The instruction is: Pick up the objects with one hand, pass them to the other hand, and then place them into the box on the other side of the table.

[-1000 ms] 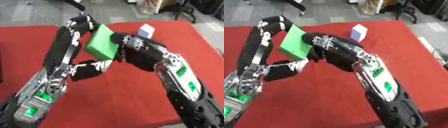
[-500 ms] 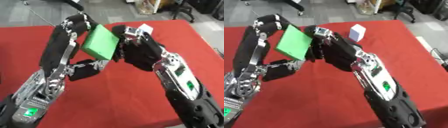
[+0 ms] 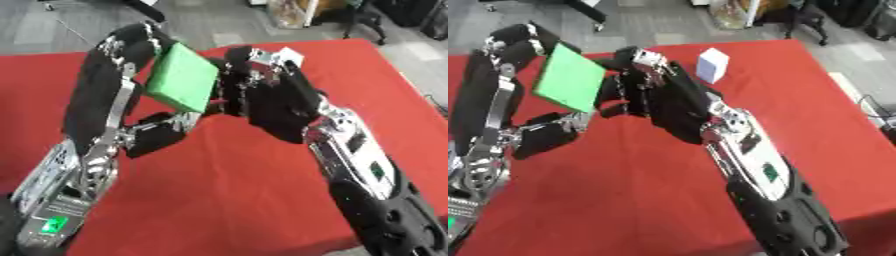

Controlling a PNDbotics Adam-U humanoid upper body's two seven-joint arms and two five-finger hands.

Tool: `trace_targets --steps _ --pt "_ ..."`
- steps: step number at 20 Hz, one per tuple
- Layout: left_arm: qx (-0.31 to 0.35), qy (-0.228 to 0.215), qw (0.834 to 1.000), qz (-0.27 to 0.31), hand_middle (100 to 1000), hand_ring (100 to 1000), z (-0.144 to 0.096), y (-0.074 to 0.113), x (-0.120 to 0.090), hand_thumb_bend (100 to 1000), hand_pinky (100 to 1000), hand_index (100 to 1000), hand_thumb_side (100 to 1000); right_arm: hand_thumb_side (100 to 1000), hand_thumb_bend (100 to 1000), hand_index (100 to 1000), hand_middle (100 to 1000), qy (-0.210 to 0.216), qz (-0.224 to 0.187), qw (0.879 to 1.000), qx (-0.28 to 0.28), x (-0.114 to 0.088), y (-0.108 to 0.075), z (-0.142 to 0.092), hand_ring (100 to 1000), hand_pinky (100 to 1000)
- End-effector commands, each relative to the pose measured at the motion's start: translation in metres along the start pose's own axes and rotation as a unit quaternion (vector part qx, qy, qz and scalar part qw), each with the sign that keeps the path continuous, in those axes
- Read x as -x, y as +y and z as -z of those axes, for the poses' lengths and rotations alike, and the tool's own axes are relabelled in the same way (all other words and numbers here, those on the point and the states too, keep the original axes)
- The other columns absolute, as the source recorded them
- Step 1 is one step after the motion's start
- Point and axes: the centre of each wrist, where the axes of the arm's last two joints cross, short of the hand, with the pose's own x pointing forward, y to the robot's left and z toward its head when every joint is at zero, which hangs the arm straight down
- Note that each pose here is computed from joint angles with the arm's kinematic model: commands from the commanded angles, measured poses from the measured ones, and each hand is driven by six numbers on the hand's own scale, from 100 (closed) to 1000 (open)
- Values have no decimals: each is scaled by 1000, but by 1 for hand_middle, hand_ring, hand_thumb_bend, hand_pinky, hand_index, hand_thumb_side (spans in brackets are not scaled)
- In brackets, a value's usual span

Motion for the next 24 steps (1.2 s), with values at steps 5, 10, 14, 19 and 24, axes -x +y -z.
trace_targets --steps 5,10,14,19,24 --pt "-20 35 999 33 522 518 -12 1 12 168 702 596 167 1000 100 972 755 -17 17 998 52 -5 -6 -4 855 829" --pt "-15 94 993 67 518 515 -35 -8 32 175 702 590 161 1000 100 959 739 -58 6 995 84 -13 -8 -12 840 825" --pt "-30 165 977 134 529 525 -57 -2 60 193 705 602 145 967 100 937 733 -133 -34 987 82 -23 -14 -35 833 836" --pt "-79 253 934 240 539 535 -66 54 88 232 692 614 129 969 100 938 722 -139 -130 973 130 -12 -36 -73 834 838" --pt "-61 376 855 351 551 543 -73 122 120 286 689 628 118 976 100 938 707 -99 -174 961 188 9 -49 -96 831 835"
